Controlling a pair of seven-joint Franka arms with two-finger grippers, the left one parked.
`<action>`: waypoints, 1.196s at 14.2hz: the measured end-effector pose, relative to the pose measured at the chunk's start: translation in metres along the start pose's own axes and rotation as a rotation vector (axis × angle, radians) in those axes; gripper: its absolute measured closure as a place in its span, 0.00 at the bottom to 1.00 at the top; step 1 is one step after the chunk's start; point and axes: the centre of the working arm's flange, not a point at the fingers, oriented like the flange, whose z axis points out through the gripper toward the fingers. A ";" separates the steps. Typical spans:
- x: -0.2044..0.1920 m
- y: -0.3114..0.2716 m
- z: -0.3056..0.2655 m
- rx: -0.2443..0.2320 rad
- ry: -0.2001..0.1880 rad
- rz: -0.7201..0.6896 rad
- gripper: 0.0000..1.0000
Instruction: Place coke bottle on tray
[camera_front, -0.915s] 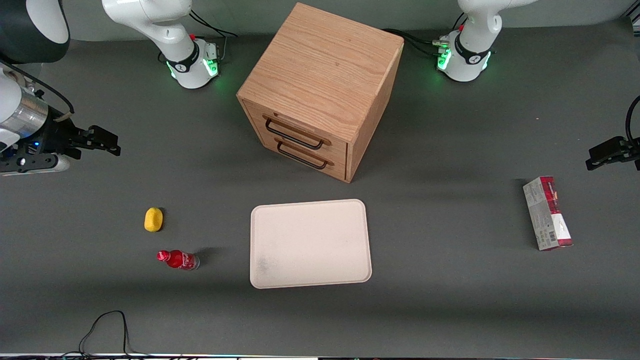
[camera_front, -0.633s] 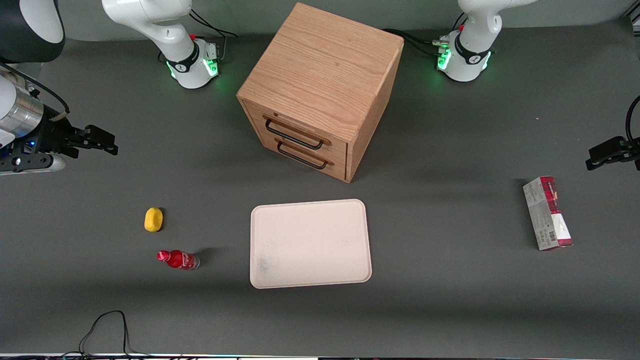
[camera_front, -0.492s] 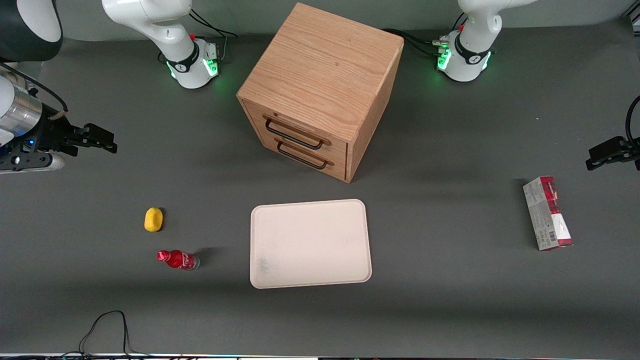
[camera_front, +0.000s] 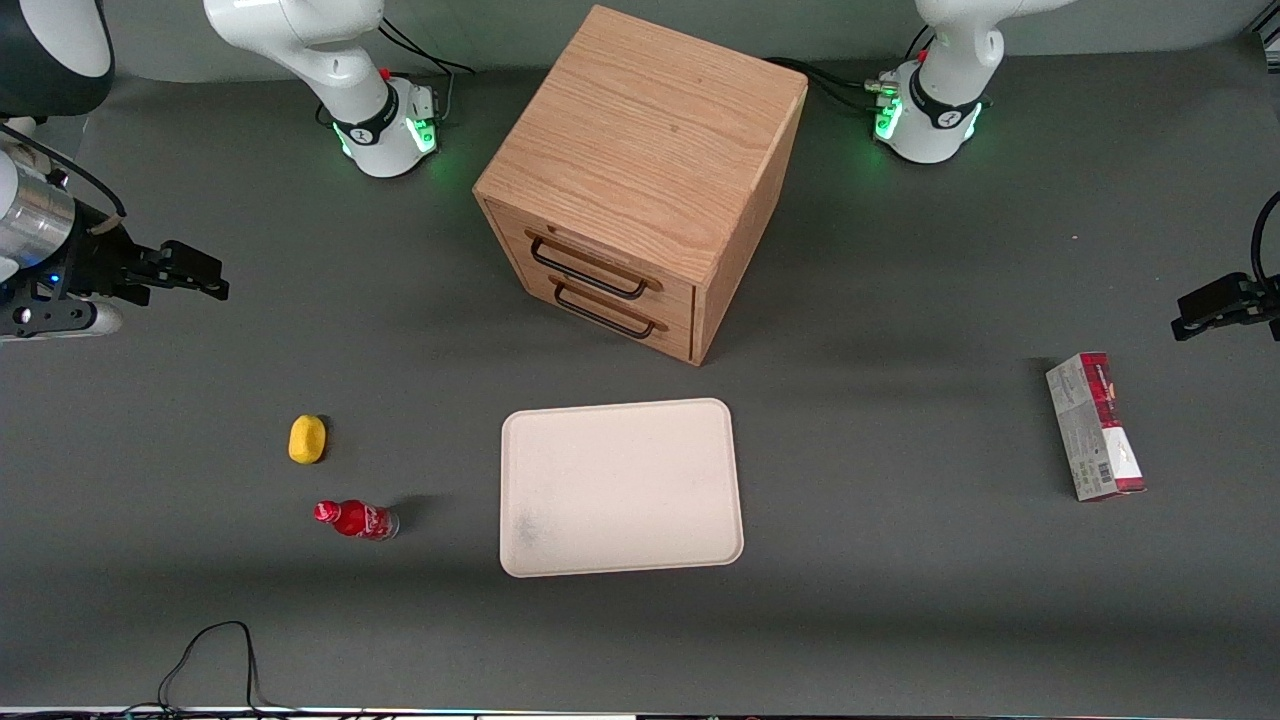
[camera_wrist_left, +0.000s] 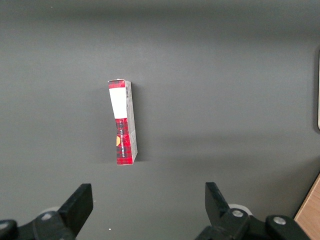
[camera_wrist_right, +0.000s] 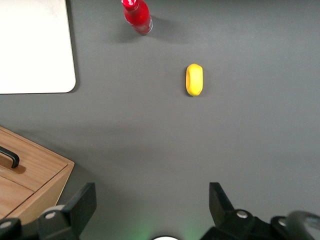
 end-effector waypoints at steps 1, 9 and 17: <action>-0.001 0.001 -0.003 0.000 -0.001 0.003 0.00; 0.021 0.004 -0.027 -0.010 -0.048 0.014 0.00; 0.083 -0.016 -0.015 -0.018 -0.105 -0.008 0.00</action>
